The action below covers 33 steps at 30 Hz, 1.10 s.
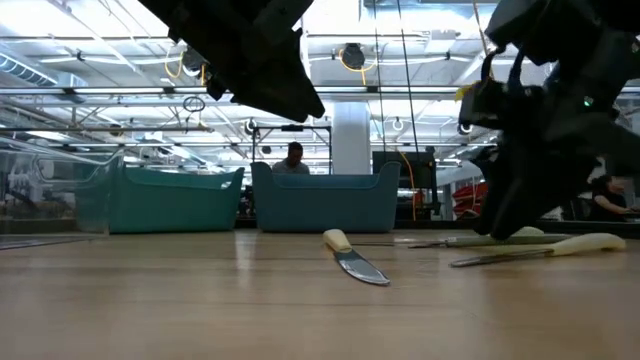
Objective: Sort silverware by color (type)
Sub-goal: Put the green table knife into the green bin
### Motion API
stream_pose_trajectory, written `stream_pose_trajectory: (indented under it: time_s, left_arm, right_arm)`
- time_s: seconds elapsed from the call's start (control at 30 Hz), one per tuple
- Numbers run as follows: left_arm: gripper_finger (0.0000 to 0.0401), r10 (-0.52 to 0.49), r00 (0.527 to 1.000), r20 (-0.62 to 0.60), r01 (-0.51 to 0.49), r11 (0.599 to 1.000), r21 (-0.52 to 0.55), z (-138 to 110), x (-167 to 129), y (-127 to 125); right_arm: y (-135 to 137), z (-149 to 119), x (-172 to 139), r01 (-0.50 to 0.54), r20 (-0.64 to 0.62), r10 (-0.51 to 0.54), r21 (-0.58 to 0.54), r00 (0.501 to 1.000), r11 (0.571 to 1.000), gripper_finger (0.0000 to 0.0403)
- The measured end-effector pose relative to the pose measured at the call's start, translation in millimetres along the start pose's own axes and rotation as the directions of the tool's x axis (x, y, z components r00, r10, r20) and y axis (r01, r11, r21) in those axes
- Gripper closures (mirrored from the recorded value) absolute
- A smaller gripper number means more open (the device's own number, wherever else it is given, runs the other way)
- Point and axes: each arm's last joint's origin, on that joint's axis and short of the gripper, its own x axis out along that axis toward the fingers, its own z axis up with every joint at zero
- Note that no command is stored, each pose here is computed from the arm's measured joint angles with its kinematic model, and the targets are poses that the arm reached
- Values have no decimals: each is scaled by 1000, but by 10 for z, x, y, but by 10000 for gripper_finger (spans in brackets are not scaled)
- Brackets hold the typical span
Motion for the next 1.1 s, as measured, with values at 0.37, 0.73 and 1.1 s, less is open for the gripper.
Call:
stream_pose_trajectory:
  time_s: [0.37, 0.73, 1.1]
  left_arm:
    - [219, -16, 1000, 1, 16, 1000, 17, -20, -40, -44]
    - [220, -7, 1000, -29, 11, 991, 134, -51, 309, 56]
    - [220, -117, 991, -69, 126, 983, 133, -108, 902, 286]
  right_arm:
    - [35, -25, -147, 46, -154, -27, 118, 988, 992, 253]
    - [61, -103, -108, 96, -201, -73, 110, 977, 989, 252]
    - [62, -204, 15, 122, -293, -91, 90, 952, 988, 336]
